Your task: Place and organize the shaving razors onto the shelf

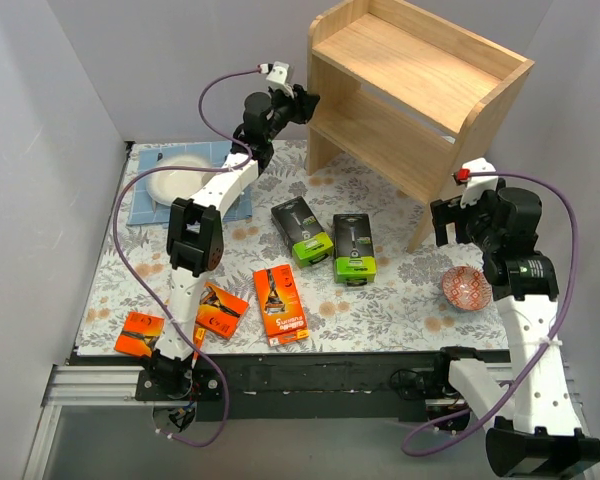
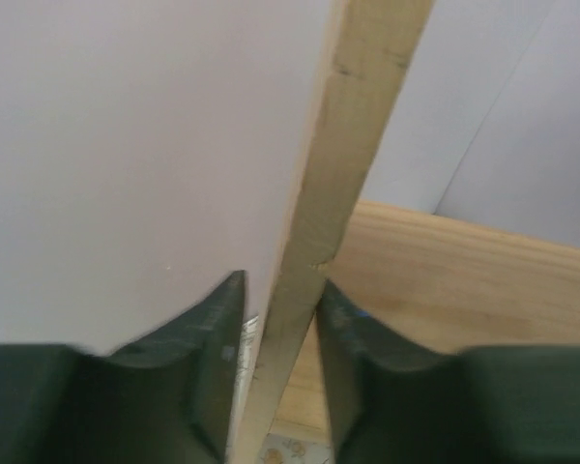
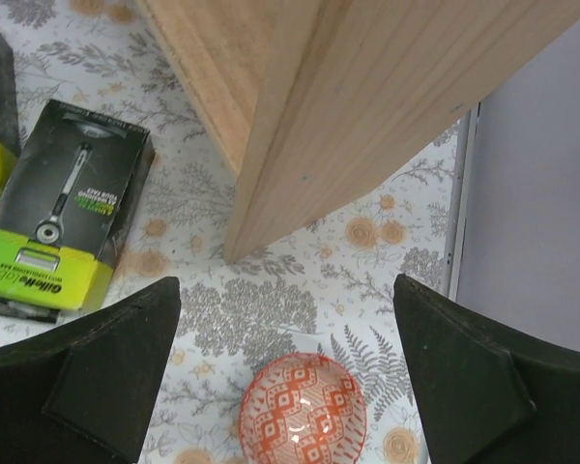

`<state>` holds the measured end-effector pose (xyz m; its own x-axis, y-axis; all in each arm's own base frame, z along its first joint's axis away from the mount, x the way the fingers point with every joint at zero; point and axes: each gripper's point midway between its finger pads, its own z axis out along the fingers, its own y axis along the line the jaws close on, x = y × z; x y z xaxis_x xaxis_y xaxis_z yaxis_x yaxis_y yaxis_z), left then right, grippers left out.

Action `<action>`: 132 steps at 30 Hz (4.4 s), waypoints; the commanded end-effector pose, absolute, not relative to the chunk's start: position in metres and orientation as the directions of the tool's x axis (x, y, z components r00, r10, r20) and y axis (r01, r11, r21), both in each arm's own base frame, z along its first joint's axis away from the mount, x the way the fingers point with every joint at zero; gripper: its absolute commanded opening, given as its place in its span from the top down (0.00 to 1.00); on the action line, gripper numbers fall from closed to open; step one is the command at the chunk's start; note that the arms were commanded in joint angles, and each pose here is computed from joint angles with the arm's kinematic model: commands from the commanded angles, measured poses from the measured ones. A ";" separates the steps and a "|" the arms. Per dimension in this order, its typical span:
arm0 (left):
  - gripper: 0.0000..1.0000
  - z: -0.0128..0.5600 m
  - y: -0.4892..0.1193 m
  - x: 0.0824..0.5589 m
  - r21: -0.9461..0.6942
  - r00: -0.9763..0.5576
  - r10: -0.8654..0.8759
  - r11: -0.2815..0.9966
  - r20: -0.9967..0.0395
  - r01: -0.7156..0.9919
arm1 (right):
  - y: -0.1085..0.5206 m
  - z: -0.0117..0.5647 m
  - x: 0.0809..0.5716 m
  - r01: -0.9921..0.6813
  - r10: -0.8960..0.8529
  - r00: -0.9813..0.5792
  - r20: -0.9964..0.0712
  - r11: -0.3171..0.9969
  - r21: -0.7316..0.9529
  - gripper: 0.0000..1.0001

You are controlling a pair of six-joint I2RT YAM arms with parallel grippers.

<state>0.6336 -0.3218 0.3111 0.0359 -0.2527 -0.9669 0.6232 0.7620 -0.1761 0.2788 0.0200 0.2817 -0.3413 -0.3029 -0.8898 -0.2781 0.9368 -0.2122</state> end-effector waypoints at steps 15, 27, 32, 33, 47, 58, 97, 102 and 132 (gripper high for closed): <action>1.00 0.397 -0.275 0.537 -0.204 -0.002 -0.294 0.657 -0.956 0.726 | 0.007 0.300 0.376 -0.180 -0.302 -0.246 -0.921 0.948 -0.262 0.07; 0.39 0.362 -0.264 0.437 -0.187 -0.046 -0.234 0.626 -0.971 0.757 | 0.006 0.289 0.431 -0.171 -0.325 -0.213 -0.921 0.941 -0.292 0.09; 0.27 0.360 -0.257 0.445 -0.188 -0.041 -0.227 0.678 -0.973 0.711 | 0.012 0.283 0.457 -0.204 -0.315 -0.213 -0.925 0.940 -0.273 0.11; 0.25 0.360 -0.256 0.447 -0.192 -0.043 -0.228 0.688 -0.973 0.699 | 0.014 0.286 0.460 -0.206 -0.312 -0.209 -0.927 0.940 -0.270 0.11; 0.02 0.341 -0.222 0.372 -0.140 -0.142 -0.058 0.715 -0.988 0.685 | 0.028 0.266 0.341 -0.282 -0.233 -0.375 -0.897 0.951 -0.128 0.07; 0.04 0.206 -0.229 0.301 -0.543 -0.580 -0.171 0.624 -0.797 0.562 | 0.070 0.224 0.299 -0.483 -0.218 -0.496 -0.841 0.873 0.059 0.12; 0.44 0.071 -0.398 0.239 -0.883 -0.916 -0.249 0.430 -0.314 0.186 | 0.127 0.087 0.243 -0.344 -0.001 -0.792 -0.610 0.827 0.446 0.20; 0.47 0.044 -0.397 0.242 -0.874 -0.934 -0.287 0.484 -0.212 0.050 | 0.124 0.081 0.239 -0.281 0.074 -0.808 -0.585 0.824 0.491 0.20; 1.00 0.101 -0.414 0.238 -0.919 -0.953 -0.175 0.354 -0.246 0.172 | 0.129 0.066 0.247 0.239 0.578 -0.815 -0.042 0.403 0.883 0.01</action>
<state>0.2438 -0.4040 0.0538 -0.9617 -0.2276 -0.1525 0.0371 0.4434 -0.8955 0.2310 0.1292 0.0527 -0.8344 0.5469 -0.0681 0.2250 0.4509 0.8638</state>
